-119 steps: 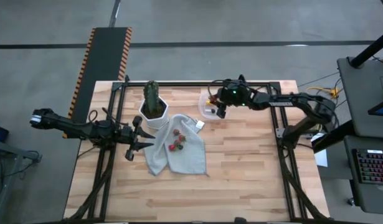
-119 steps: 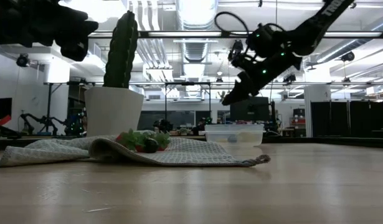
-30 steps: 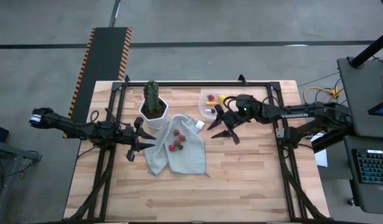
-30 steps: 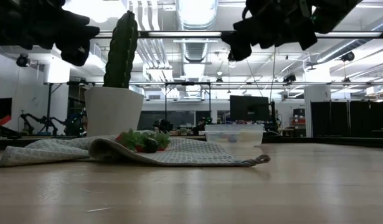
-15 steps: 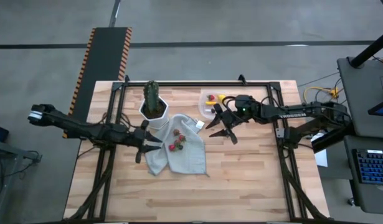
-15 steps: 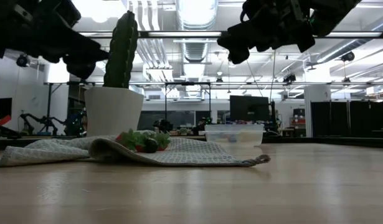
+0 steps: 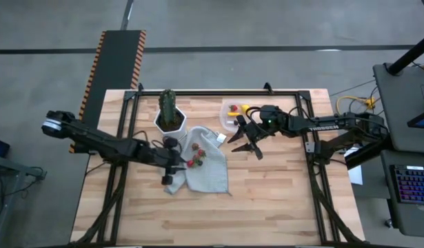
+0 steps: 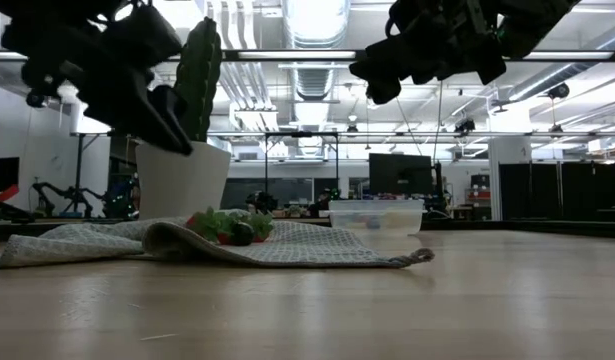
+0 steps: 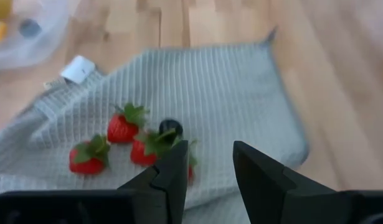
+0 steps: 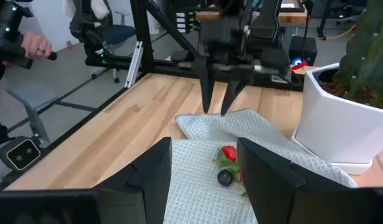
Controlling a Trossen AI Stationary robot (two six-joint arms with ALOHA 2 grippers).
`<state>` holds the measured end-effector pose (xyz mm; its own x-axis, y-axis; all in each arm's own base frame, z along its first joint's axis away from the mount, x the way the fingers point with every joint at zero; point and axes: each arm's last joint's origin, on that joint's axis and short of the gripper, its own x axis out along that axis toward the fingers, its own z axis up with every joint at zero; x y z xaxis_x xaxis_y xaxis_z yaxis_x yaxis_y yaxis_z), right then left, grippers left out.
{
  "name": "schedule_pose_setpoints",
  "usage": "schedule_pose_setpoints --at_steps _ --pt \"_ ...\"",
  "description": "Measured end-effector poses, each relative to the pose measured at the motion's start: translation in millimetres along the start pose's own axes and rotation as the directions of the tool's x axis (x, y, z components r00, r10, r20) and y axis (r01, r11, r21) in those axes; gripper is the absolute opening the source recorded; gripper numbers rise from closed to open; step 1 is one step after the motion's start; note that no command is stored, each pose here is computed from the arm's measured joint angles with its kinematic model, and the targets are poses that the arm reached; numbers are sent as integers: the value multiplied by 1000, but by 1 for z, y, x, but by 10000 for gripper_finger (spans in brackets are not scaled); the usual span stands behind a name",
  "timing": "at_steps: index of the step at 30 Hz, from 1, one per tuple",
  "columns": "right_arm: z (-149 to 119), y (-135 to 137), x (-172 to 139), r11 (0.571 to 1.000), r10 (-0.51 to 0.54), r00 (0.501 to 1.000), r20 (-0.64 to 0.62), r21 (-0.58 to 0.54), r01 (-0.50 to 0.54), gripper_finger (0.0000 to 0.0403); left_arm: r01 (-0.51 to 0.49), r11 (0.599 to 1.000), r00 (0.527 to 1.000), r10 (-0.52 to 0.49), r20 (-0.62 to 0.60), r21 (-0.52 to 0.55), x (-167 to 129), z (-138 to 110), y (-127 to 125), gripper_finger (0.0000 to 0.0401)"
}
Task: Pick and placing Produce into tupperware
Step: Put the red strawberry into the transparent bin
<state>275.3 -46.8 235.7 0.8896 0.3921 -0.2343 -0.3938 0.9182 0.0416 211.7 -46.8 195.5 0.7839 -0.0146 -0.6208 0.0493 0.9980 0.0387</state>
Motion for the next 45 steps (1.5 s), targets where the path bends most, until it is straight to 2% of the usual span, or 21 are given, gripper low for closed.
schedule_pose_setpoints --at_steps 7,14,20,32,39,45 --pt "0 0 0 1000 1 1000 0 -1 -1 171 -20 999 986 28 -164 51 24 -5 -3 113" --pt "0 0 0 1000 1 1000 0 -7 -1 174 -41 989 975 71 -210 144 40 -1 -6 113" --pt "0 0 0 1000 2 1000 0 -7 -2 171 -40 986 959 83 -272 159 42 4 -6 117" --pt "0 0 0 1000 2 1000 -1 -6 -2 171 -33 982 964 81 -253 187 38 8 -6 178" --pt "0 0 0 1000 3 1000 -2 -3 -3 173 -75 977 962 124 -244 202 46 7 -3 180" --pt "0 0 0 1000 3 1000 -2 -1 -3 169 -70 974 950 131 -285 216 55 0 -3 180"
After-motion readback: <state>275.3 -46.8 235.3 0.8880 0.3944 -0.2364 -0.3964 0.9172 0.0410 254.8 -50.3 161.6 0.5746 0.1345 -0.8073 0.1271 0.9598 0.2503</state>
